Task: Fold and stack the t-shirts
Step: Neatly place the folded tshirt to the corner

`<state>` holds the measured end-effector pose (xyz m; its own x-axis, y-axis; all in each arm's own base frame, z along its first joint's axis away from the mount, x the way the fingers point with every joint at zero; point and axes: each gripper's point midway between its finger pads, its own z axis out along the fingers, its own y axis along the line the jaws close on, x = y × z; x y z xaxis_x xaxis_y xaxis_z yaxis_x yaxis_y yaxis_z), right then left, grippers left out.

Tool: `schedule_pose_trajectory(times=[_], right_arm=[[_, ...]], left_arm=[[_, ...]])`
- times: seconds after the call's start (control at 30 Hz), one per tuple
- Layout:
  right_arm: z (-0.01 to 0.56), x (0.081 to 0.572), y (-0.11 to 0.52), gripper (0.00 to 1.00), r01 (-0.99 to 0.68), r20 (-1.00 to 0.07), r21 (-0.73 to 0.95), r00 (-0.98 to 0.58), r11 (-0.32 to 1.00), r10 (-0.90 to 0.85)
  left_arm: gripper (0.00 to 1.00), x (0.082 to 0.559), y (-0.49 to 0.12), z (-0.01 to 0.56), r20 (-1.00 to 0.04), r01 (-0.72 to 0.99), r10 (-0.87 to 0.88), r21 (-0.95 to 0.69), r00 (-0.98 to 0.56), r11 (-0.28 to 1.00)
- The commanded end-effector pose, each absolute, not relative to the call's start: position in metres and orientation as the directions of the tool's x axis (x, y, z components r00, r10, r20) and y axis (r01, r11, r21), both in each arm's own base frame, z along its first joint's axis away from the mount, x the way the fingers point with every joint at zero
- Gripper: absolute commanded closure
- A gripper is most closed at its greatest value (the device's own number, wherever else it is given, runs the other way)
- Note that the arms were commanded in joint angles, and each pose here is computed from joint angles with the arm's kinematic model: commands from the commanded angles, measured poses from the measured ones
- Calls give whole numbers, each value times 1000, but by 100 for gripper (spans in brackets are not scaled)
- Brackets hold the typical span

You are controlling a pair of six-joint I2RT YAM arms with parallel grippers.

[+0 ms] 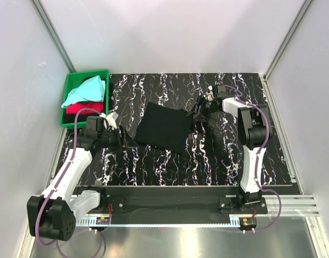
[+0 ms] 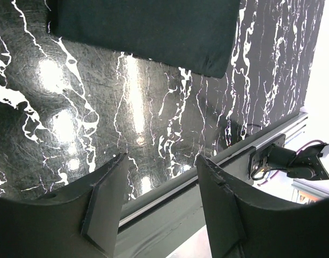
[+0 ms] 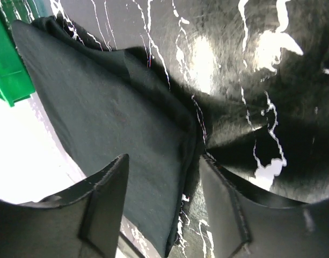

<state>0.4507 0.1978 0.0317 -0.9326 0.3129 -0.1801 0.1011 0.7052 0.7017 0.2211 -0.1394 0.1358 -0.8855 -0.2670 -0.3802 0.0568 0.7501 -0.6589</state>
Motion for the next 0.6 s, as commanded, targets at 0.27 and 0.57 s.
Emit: schedule_pose_trajectory(times=[0.27,0.57], right_arm=[[17,446,201,43,108,-133,709,-950,697,283],[0,444,210,45,160,-97,696,-945,700,313]], left_arm=[[41,245,-138,143,-404,53,-285,-649,-869,759],[40,256,-142,142,-397,61,-281,-663,-874,746]])
